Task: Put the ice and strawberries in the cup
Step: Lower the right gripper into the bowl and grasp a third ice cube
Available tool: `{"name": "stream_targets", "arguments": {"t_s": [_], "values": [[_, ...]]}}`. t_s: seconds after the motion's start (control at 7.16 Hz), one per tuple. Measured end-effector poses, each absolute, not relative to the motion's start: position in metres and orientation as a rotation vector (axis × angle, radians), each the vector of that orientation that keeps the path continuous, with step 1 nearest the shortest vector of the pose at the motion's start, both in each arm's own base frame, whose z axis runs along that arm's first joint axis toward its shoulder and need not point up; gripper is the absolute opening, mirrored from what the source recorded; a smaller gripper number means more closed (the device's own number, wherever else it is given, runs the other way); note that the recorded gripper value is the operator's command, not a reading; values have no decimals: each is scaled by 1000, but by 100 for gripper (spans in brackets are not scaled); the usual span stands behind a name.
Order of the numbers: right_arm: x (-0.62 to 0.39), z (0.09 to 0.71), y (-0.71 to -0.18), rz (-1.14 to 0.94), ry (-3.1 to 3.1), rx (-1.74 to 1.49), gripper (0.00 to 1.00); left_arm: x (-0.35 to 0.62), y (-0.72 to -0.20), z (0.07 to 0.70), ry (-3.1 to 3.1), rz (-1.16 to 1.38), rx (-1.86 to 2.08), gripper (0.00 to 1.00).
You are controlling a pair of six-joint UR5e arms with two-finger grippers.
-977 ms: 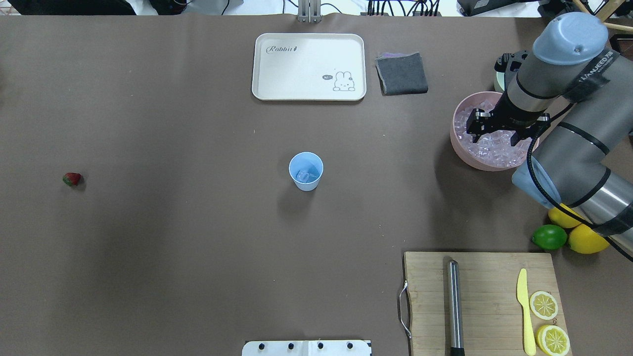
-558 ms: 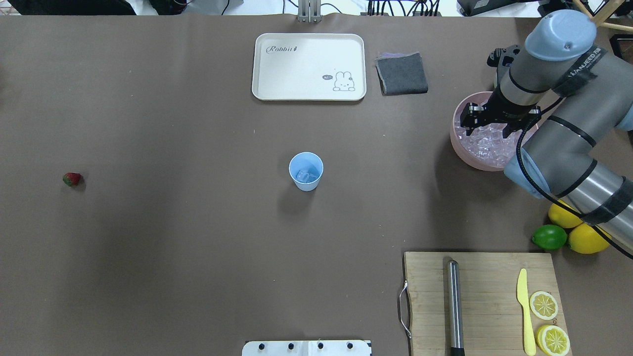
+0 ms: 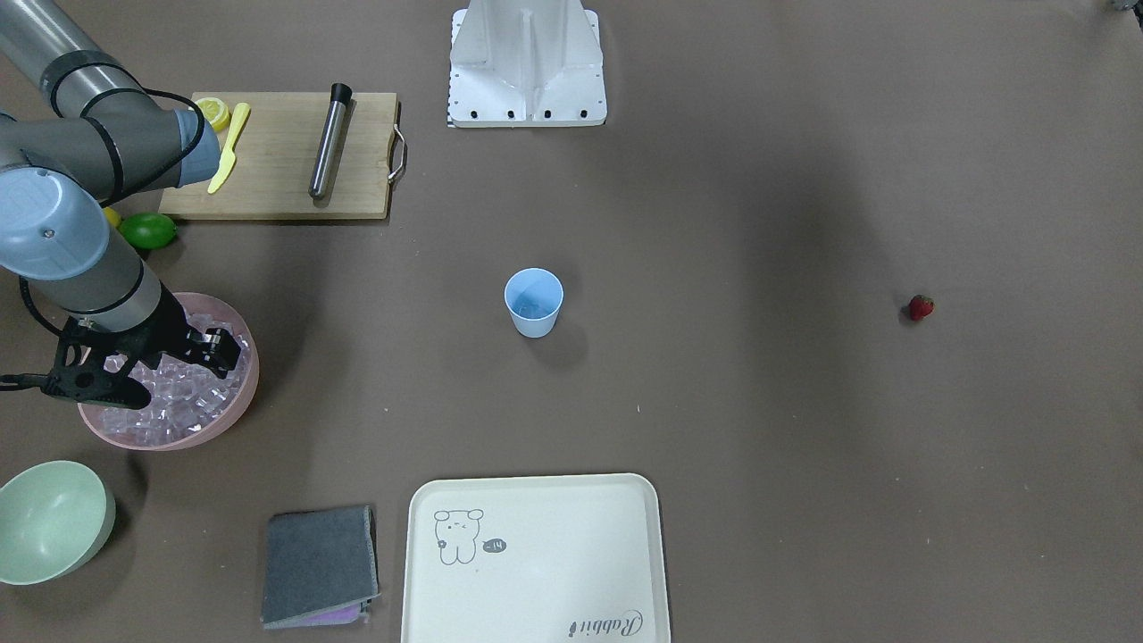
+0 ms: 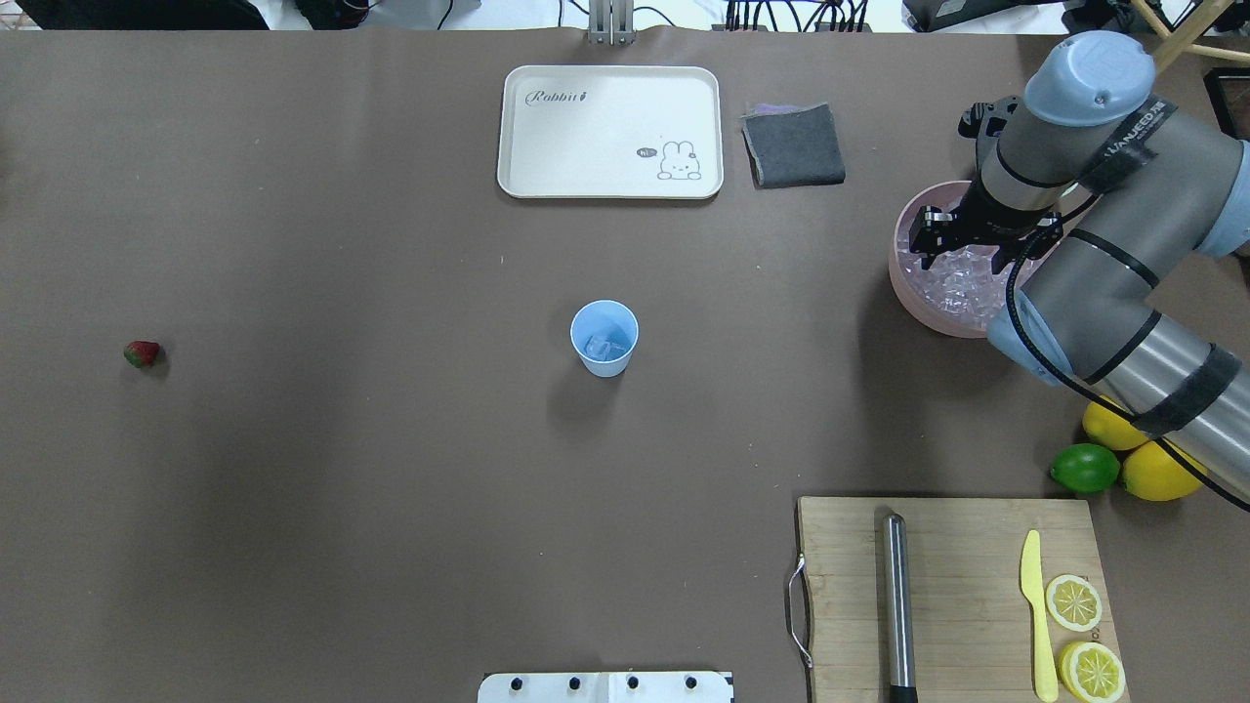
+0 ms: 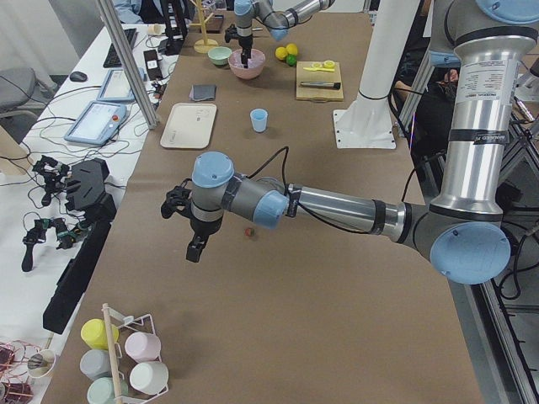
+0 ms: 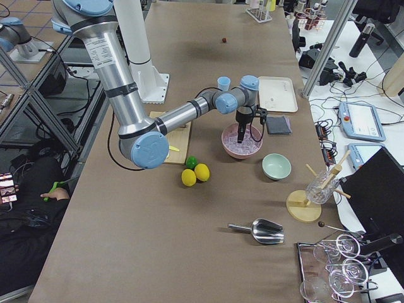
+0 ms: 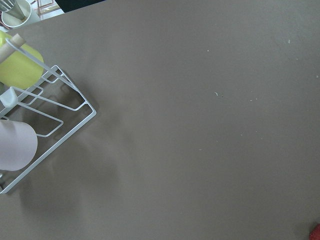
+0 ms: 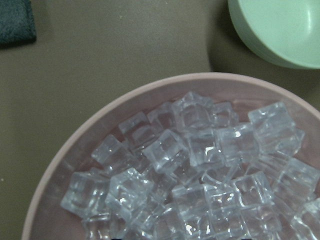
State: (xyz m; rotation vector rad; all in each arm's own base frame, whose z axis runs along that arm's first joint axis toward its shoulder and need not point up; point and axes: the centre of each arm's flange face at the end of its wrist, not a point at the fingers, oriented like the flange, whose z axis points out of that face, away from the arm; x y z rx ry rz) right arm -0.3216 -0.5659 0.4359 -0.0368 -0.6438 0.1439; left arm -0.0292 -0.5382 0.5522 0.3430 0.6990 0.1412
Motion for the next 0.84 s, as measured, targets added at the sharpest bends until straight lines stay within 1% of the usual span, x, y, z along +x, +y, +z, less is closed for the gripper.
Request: {"name": "stream_targets", "arguments": {"t_s": [0.28, 0.84], "values": [[-325, 437, -564, 141, -642, -41, 70, -29, -542, 550, 698, 142, 346, 98], [-331, 438, -559, 137, -641, -47, 70, -29, -547, 548, 699, 143, 349, 98]]}}
